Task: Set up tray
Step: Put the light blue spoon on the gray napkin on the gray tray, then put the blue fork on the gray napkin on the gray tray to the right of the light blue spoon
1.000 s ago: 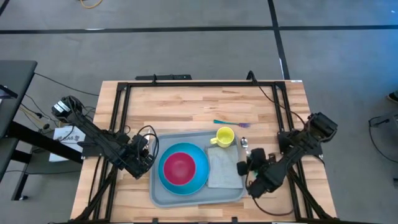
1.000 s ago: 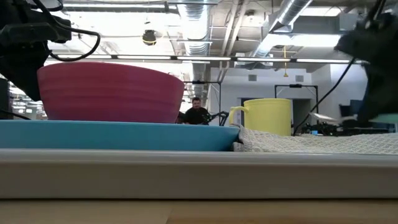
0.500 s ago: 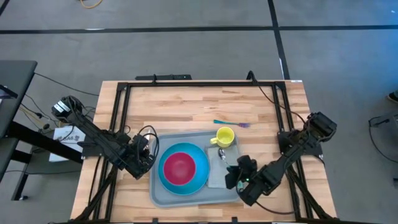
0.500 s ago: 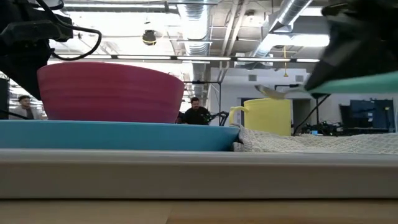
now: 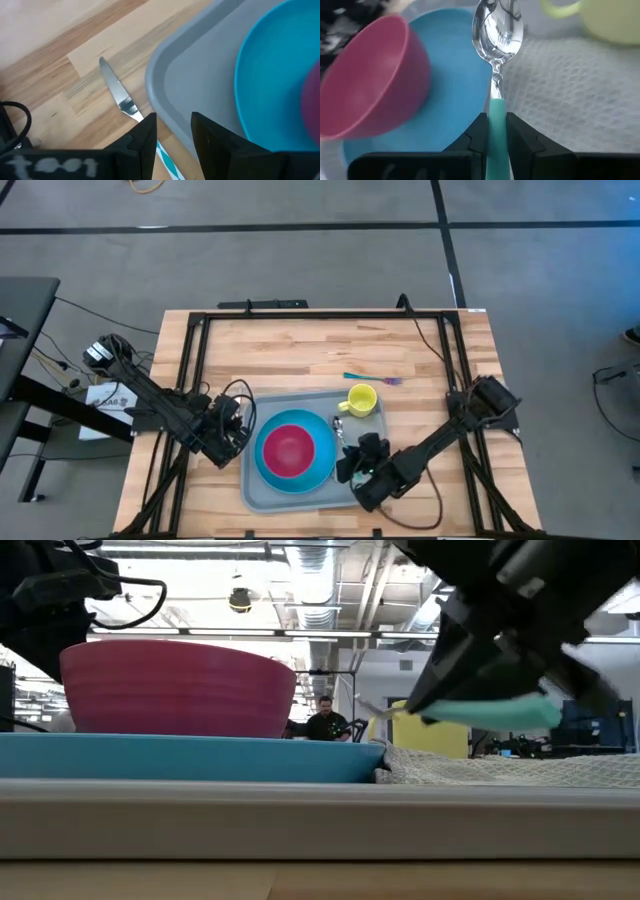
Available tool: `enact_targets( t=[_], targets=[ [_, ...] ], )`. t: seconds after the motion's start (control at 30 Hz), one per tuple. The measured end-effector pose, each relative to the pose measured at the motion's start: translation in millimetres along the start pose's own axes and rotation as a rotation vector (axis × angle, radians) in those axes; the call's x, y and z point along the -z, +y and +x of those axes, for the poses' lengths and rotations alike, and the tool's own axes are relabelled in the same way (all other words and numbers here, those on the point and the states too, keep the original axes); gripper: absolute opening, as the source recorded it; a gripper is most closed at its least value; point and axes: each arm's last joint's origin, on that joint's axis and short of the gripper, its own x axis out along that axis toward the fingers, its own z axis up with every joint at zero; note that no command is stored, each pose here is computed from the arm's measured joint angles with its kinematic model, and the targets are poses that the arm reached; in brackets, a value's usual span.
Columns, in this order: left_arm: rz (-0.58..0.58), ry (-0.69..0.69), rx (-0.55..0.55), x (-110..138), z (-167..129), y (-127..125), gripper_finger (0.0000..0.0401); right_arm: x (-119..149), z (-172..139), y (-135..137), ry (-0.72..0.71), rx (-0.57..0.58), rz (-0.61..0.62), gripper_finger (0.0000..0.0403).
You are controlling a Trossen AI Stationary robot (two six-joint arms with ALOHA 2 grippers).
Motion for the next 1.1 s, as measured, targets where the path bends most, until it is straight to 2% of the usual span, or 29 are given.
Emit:
enact_targets(
  t=[0.17,0.23,0.4,0.57,0.7,0.9,1.1],
  targets=[
    [0.012,0.000,0.000,0,0,0,0.0112,0,-7,16,-0.052,0.150,-0.010,0.0039],
    [0.013,0.000,0.000,0,0,0,0.0112,5,-7,28,-0.050,0.154,0.021,0.0039],
    [0.023,-0.001,-0.008,0,0,1,0.0112,24,8,31,-0.038,0.298,-0.013,0.0040],
    [0.033,0.000,-0.007,0,0,1,0.0112,25,20,34,-0.042,0.372,-0.006,0.0047],
    [0.033,0.000,-0.006,0,0,1,0.0112,22,26,39,0.014,0.352,-0.042,0.0061],
    [0.033,0.003,-0.005,0,0,1,0.0112,17,30,40,0.117,0.385,-0.099,0.0086],
    [0.033,0.016,-0.006,1,0,1,0.0112,18,30,41,0.132,0.381,-0.112,0.0112]
  ],
)
